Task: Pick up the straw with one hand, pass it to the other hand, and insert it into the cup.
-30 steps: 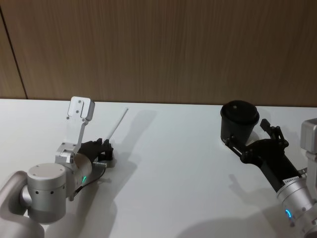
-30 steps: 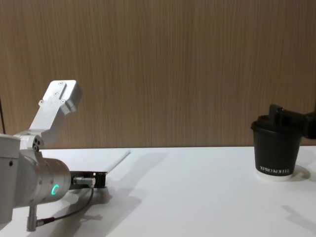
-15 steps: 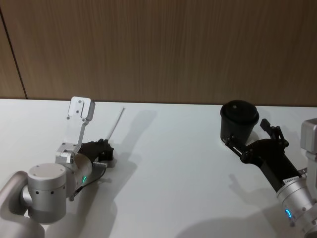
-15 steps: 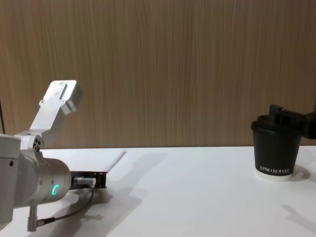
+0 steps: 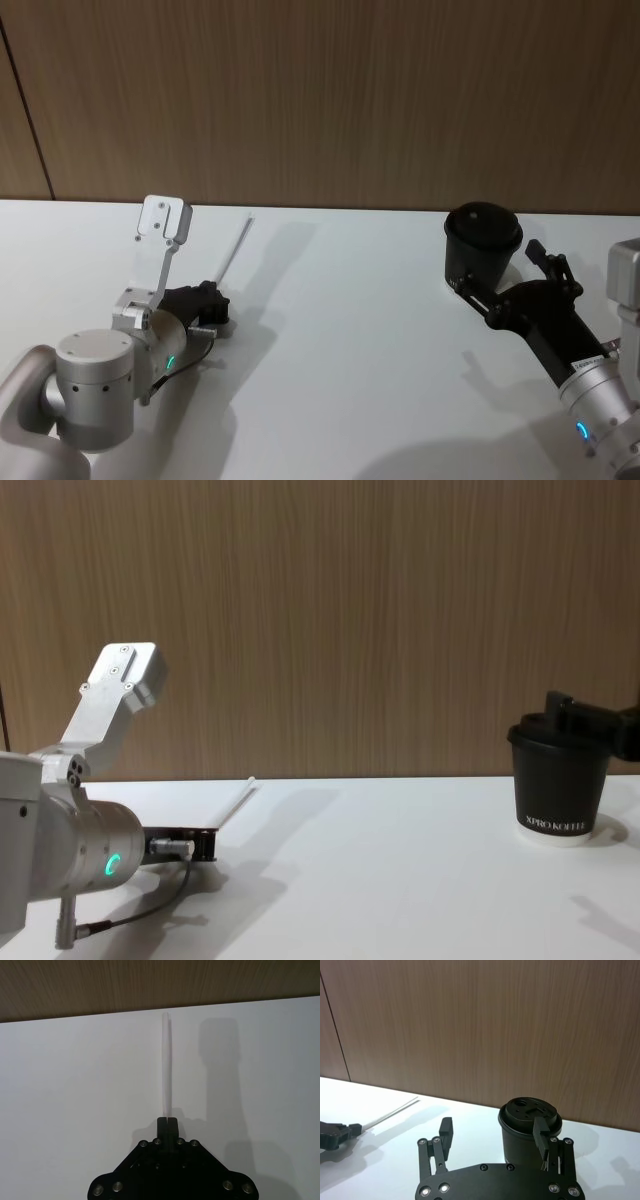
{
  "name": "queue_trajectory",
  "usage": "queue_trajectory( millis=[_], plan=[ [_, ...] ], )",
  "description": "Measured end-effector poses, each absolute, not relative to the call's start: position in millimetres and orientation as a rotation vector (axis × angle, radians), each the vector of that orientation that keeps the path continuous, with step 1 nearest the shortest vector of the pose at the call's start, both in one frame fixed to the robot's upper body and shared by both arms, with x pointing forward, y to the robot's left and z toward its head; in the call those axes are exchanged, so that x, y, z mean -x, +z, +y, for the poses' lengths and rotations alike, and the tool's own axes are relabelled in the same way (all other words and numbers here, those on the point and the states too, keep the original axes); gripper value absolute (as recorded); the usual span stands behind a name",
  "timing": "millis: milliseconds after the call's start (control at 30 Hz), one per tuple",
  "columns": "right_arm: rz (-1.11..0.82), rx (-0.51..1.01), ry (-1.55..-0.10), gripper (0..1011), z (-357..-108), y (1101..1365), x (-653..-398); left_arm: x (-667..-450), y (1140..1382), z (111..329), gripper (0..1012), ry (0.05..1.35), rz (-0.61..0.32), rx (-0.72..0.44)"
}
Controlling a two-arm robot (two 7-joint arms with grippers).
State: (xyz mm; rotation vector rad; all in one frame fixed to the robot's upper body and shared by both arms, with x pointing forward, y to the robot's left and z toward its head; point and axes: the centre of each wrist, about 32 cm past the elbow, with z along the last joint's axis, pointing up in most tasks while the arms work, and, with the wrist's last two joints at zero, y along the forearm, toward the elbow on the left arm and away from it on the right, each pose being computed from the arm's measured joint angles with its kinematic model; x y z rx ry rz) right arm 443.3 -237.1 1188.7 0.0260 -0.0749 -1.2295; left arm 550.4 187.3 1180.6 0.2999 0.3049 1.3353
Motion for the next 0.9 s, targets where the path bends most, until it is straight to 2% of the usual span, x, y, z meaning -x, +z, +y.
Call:
queue_trajectory(
  millis=[533, 900],
  plan=[
    [-0.075, -0.026, -1.229, 1001, -237.1, 1188.7, -443.3, -549.3, 1179.8, 188.2, 0, 1.332, 0.296, -0.295],
    [-0.075, -0.026, -1.229, 1001, -237.1, 1188.8, -443.3, -544.8, 1183.1, 192.8, 0, 1.296, 0.209, -0.229]
  ],
)
